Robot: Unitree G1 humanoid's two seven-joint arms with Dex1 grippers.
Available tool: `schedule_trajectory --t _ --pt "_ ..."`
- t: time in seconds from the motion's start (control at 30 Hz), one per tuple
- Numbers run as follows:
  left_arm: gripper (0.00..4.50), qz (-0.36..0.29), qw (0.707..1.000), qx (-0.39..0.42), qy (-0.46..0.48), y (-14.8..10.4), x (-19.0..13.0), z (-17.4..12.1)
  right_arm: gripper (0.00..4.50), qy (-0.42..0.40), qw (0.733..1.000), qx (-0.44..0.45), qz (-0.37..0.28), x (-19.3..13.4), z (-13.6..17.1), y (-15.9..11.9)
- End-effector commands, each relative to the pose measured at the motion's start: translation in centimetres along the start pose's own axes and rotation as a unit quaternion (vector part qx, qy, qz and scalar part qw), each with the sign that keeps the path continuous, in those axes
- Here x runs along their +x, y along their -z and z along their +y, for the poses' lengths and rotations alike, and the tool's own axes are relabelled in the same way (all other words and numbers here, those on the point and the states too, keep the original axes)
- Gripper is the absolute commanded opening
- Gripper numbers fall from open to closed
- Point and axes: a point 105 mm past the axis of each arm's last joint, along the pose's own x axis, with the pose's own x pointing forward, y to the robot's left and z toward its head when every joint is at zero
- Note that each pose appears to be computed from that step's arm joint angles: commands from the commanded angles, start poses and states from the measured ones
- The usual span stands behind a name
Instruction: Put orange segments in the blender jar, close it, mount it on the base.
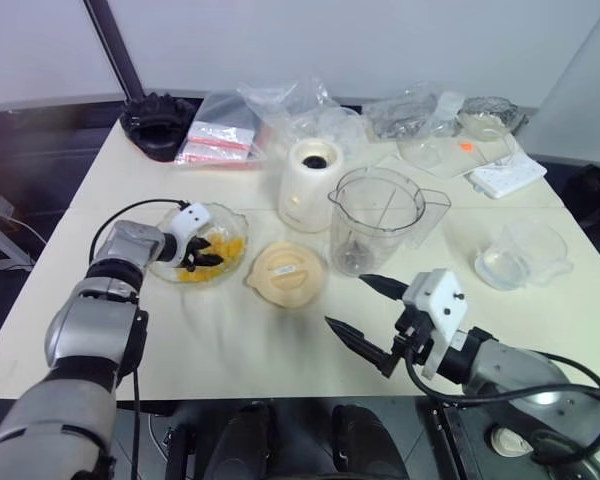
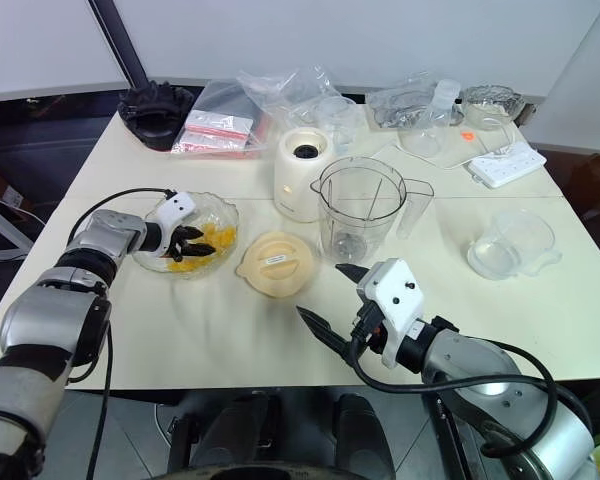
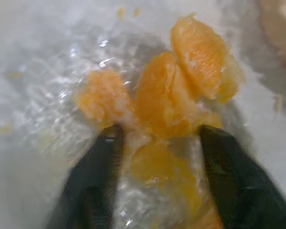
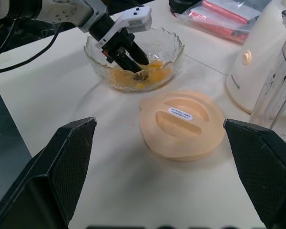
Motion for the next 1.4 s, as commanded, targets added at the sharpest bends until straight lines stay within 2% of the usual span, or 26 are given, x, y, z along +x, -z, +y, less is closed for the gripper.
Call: schedule_trajectory --t 0.03,0.57,0.67,0.87,0.9,1.07,1.4 --pt "4.45 0.015 1.000 -0.009 0.000 1.2 0.1 -0.1 4.50 -0.007 1.000 -0.010 -0.021 0.0 0.5 -0.9" --pt "4.45 -0.008 0.998 -0.016 -0.056 0.8 1.8 -0.1 4.50 -0.010 1.000 -0.007 -0.022 0.2 0.6 -0.7" --pt "3.72 -0.001 0.999 -0.020 -0.043 1.3 2.0 -0.6 4.50 -0.009 1.000 -0.008 -0.021 0.2 0.5 -0.7" --pt "0.80 0.009 0.999 -0.028 -0.033 2.0 1.7 -0.6 4.50 -0.008 1.000 -0.011 -0.021 0.2 0.4 -0.6" --pt "0.50 0.013 0.999 -0.030 -0.029 2.2 1.5 -0.6 4.50 -0.009 1.000 -0.011 -0.021 0.2 0.4 -0.6" --pt "0.50 0.013 0.999 -0.023 -0.020 2.1 -0.1 0.2 4.50 -0.012 0.999 -0.015 -0.026 0.4 0.3 -0.7" --pt "0.50 -0.075 0.997 -0.022 0.001 -2.6 -8.6 3.9 4.50 -0.017 0.999 -0.014 -0.030 0.5 0.2 -0.4"
